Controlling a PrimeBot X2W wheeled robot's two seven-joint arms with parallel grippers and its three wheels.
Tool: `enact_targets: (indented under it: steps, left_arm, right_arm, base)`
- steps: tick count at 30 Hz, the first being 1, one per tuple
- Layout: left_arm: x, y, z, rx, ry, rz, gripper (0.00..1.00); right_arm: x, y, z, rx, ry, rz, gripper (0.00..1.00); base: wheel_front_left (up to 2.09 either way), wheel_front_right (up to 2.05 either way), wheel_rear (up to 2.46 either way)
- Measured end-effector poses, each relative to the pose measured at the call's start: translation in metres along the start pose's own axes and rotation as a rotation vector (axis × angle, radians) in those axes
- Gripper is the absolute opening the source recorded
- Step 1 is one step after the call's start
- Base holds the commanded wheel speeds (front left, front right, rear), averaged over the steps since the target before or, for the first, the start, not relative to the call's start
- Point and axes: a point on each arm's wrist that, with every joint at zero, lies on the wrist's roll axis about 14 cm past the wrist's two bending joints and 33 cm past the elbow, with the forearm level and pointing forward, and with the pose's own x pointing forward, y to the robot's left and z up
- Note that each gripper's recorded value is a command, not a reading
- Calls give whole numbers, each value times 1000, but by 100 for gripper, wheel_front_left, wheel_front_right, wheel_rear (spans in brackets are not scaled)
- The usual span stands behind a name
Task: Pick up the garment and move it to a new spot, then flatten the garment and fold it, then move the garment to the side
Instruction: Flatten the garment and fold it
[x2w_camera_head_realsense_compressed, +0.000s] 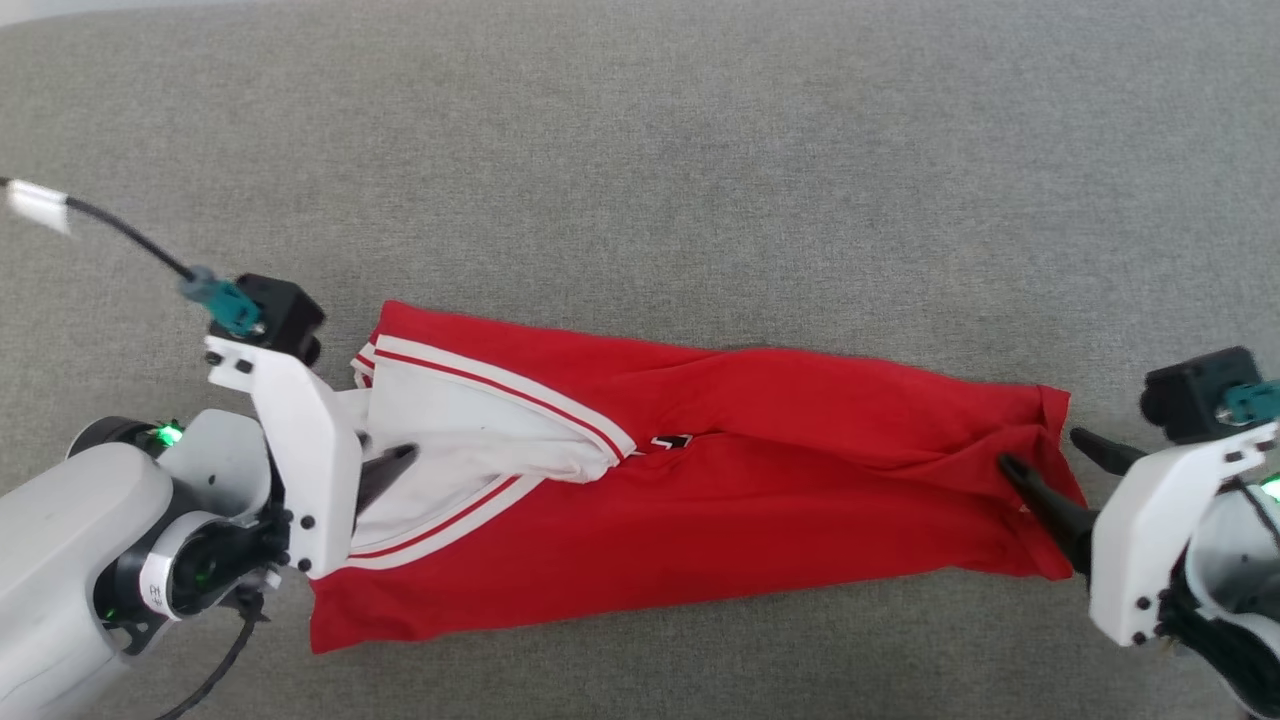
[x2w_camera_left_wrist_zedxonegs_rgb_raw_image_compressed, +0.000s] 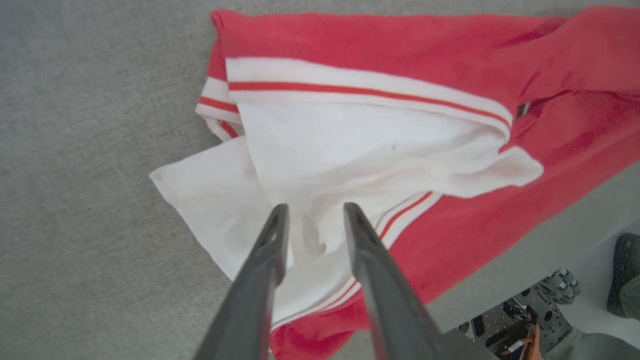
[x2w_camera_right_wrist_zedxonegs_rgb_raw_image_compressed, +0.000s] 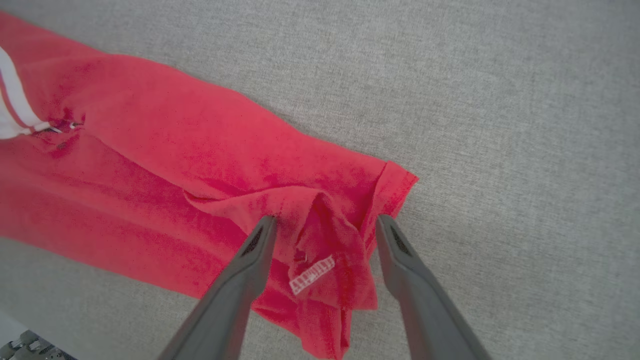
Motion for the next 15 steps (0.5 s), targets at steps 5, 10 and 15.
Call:
enact_targets:
  steps: [5,10,15]
  left_arm:
    - [-4,3,18,-8,-142,-3,100]
    - [-12,8,28,-3,-289,7,100]
    - [-21,16,32,-19,-418,39,100]
  right_arm:
    - [-9,-8,3,43,9,-20,100]
    - [-11,-19,0,85,35,-48,100]
    - [0,-24,-16,122,108,-52,100]
  base:
    - [0,0,0]
    - [0,0,0]
    - [0,0,0]
